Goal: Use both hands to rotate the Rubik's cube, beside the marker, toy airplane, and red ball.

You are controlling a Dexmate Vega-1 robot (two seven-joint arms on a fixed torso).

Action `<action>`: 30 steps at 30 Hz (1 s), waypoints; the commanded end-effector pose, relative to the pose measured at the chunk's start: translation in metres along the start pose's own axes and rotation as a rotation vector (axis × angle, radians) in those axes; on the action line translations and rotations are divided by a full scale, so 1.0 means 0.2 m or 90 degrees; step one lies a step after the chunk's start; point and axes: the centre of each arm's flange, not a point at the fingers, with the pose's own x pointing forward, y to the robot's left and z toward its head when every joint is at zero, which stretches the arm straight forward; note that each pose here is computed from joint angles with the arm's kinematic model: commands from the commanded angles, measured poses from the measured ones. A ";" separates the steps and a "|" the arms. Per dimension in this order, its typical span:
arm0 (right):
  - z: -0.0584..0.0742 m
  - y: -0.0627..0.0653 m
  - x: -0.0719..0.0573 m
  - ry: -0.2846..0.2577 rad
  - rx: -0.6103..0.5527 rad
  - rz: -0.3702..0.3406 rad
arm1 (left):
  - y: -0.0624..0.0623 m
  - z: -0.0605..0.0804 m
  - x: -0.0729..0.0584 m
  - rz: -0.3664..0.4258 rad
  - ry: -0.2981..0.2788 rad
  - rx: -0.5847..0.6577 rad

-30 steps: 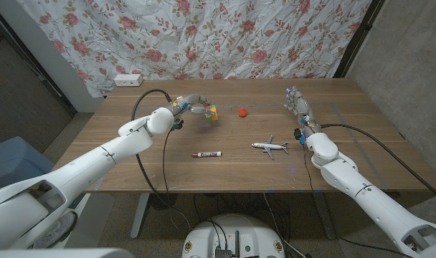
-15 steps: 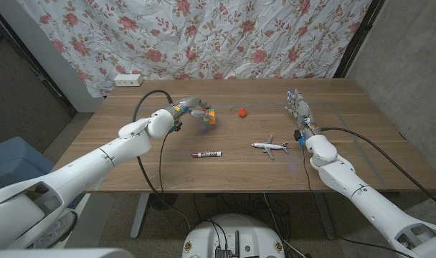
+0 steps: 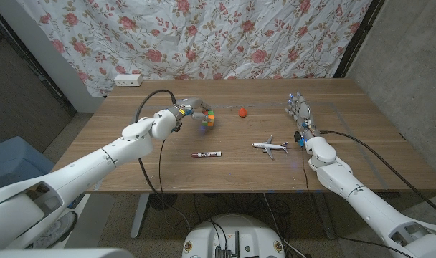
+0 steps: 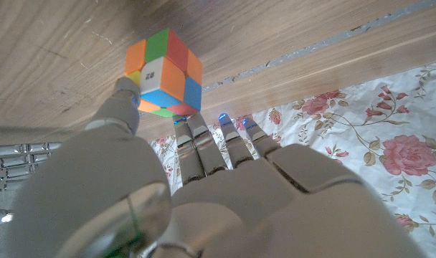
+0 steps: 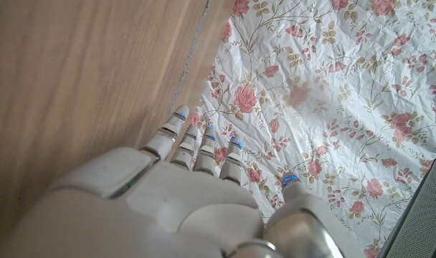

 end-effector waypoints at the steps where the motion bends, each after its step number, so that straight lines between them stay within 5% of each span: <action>1: -0.03 -0.01 0.00 0.009 0.017 -0.005 | -0.03 0.04 -0.01 -0.017 0.008 0.042; 30: -0.01 0.00 0.01 0.016 0.019 0.001 | -0.06 0.03 -0.02 -0.085 0.015 0.057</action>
